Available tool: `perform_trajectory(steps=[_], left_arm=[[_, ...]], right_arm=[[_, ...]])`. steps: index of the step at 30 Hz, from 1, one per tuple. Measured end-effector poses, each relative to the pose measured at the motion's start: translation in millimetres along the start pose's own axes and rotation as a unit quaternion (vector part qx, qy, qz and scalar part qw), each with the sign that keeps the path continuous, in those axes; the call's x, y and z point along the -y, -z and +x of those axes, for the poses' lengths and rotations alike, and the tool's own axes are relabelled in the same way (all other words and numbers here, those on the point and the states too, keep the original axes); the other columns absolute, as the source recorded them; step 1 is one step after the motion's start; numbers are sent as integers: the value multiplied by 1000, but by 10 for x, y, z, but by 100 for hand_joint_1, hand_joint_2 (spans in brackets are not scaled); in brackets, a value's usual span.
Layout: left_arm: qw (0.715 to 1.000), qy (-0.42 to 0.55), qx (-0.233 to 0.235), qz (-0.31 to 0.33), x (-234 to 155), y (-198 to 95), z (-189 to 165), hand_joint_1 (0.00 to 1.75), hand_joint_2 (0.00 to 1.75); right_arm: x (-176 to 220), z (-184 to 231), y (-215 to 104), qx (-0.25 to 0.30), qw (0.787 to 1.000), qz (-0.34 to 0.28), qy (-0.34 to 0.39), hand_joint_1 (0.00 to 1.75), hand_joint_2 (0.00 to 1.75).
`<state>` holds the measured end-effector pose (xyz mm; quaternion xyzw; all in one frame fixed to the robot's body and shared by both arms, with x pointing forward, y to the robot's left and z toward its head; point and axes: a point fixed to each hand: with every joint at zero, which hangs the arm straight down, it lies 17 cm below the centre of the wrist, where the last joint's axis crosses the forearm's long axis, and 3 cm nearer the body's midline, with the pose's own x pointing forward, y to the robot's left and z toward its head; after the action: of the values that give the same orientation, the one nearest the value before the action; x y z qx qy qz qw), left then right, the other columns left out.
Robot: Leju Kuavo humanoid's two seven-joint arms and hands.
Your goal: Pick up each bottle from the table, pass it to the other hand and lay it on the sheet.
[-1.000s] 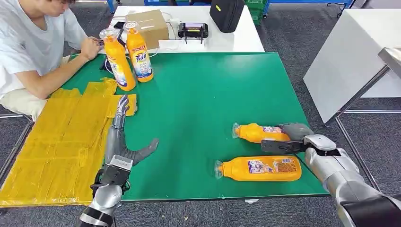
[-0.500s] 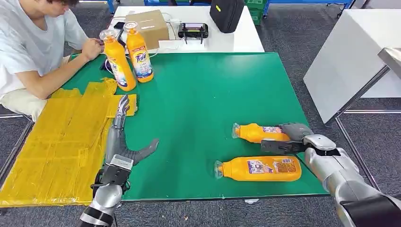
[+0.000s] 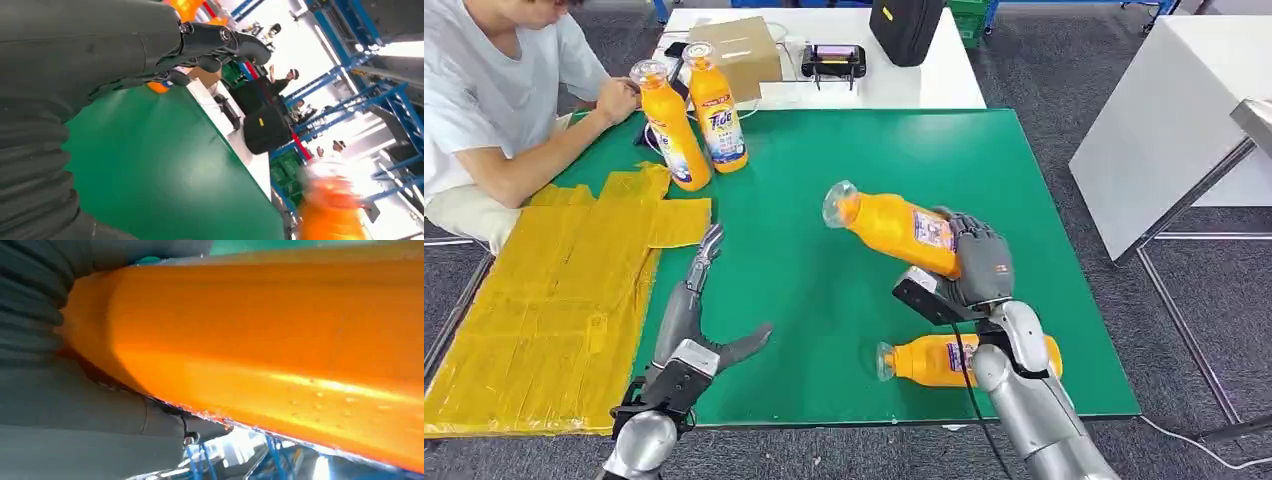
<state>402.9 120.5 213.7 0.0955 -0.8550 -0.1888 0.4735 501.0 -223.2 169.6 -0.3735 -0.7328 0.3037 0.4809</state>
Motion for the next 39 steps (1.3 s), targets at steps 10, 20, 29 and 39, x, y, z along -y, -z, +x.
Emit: perform_trajectory(steps=[10,20,29,39], left_arm=[[1000,-2,4,1,-14,2,46,0,175],[1000,-2,4,0,-13,1,46,0,175],[999,-26,-4,-37,137,-28,39,0,175],[975,-194,25,-107,419,185,414,0,175]], right_arm=[[357,261,-19,17,998,-54,38,175,175],[423,255,-24,14,997,-63,41,175,175],[488,539,-81,39,991,-80,95,175,175],[-881,2026,-433,161,943,135,256,175,175]])
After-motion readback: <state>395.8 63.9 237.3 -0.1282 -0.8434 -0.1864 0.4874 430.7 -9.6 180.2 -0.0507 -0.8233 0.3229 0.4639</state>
